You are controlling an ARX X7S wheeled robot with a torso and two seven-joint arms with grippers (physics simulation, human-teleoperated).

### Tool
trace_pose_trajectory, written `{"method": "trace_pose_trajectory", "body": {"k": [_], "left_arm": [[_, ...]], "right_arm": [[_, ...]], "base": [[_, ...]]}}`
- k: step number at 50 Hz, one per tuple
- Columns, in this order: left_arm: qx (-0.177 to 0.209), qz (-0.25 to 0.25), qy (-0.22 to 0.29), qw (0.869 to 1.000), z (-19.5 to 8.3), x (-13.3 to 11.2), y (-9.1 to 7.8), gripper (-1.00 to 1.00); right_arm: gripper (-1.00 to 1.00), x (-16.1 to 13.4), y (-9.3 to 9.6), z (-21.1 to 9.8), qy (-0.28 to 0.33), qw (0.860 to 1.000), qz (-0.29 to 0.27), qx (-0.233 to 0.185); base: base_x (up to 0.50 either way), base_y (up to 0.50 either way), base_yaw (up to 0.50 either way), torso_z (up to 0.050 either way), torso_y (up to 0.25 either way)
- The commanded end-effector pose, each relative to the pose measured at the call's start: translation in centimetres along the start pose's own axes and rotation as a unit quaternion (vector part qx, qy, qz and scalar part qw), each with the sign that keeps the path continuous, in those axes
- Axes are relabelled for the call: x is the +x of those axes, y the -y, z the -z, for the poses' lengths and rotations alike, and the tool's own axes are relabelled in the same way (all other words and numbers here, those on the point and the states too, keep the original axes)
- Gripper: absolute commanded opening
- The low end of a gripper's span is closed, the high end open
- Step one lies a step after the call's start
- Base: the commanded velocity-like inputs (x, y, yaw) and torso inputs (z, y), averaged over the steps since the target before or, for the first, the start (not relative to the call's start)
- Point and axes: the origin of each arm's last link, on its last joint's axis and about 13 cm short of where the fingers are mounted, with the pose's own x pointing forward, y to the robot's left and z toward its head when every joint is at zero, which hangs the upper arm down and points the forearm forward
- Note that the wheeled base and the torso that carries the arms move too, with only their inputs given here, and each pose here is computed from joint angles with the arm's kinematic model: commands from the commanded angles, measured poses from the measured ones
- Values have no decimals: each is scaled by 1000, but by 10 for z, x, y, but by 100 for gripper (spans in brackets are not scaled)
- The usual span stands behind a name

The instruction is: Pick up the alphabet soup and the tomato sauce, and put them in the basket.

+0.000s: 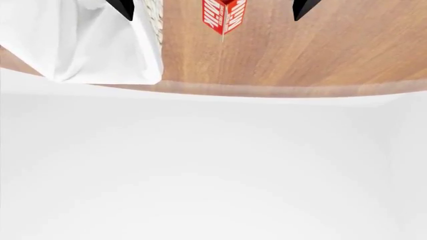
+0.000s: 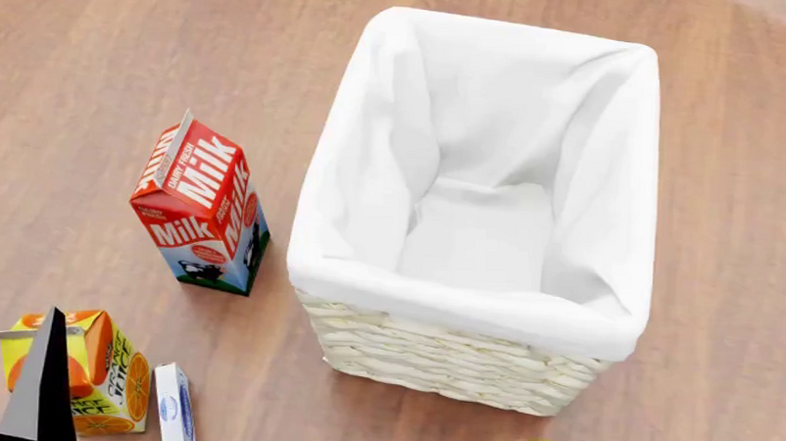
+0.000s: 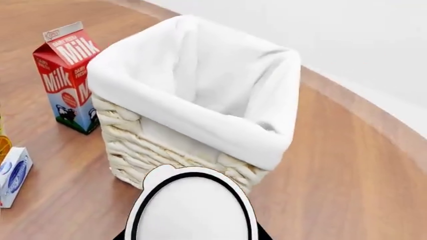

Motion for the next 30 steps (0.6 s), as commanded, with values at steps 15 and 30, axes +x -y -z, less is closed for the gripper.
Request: {"method": "trace_pose_trajectory", "body": {"k": [15,30], "left_arm": [[1,-1,1,1000,-1,-1,0,100],[0,-1,-1,1000,1,1,-1,100]], "right_arm": [[-100,13,23,-41,46,998,34,-13],[-100,27,38,-65,62,996,51,-26]], "base": [[0,0,0,0,0],[0,0,0,0,0]]}}
